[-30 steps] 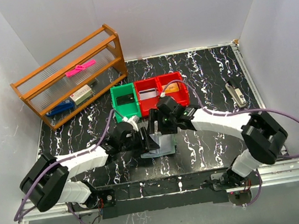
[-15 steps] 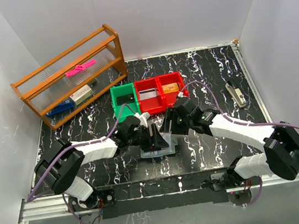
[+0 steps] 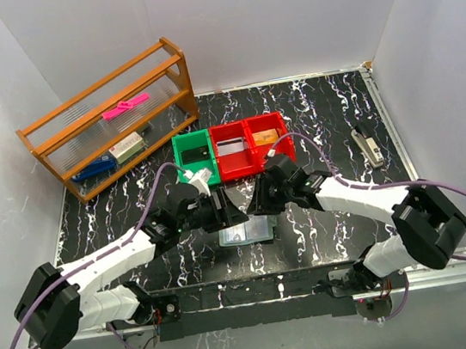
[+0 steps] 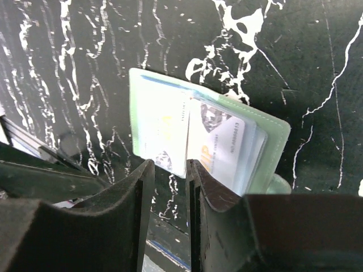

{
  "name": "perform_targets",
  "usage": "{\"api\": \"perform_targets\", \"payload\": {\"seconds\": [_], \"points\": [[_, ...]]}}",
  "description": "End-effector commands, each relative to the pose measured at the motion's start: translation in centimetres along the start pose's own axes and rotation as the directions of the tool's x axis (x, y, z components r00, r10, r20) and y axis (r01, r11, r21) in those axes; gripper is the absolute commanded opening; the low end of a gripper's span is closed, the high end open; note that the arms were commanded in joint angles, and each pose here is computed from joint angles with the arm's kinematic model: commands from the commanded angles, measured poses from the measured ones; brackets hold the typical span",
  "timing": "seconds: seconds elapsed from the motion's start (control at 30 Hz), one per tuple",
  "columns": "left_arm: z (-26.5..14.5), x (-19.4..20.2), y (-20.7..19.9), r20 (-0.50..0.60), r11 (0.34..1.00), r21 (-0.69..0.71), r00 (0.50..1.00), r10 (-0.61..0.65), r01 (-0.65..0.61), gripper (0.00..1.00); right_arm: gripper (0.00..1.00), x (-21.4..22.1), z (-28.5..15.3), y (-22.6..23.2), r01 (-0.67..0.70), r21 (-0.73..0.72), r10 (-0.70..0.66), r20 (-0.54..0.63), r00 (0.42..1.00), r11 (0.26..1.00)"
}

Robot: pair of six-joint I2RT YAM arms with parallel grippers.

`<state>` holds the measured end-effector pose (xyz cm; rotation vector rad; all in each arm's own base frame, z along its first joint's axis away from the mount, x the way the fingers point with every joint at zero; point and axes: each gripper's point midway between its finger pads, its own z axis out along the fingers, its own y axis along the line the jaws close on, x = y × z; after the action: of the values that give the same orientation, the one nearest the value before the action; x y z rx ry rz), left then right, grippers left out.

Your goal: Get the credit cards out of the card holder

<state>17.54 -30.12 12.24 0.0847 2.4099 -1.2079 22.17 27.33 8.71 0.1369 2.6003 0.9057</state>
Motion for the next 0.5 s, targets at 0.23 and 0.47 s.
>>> {"api": "perform_targets", "payload": {"seconds": [0.23, 0.47], "points": [[0.1, 0.2, 2.2, 0.016, 0.995, -0.097, 1.0, -0.024, 0.026, 0.63, 0.27, 2.2, 1.6, -5.9, -0.009, 0.17, 0.012, -0.015, 1.0, 0.985], [2.5, 0.3, 1.7, -0.062, 0.997, -0.082, 0.998, -0.012, 0.007, 0.63, 0.26, 4.0, 2.5, -8.7, -0.039, 0.232, 0.051, -0.048, 0.998, 0.972]]}}
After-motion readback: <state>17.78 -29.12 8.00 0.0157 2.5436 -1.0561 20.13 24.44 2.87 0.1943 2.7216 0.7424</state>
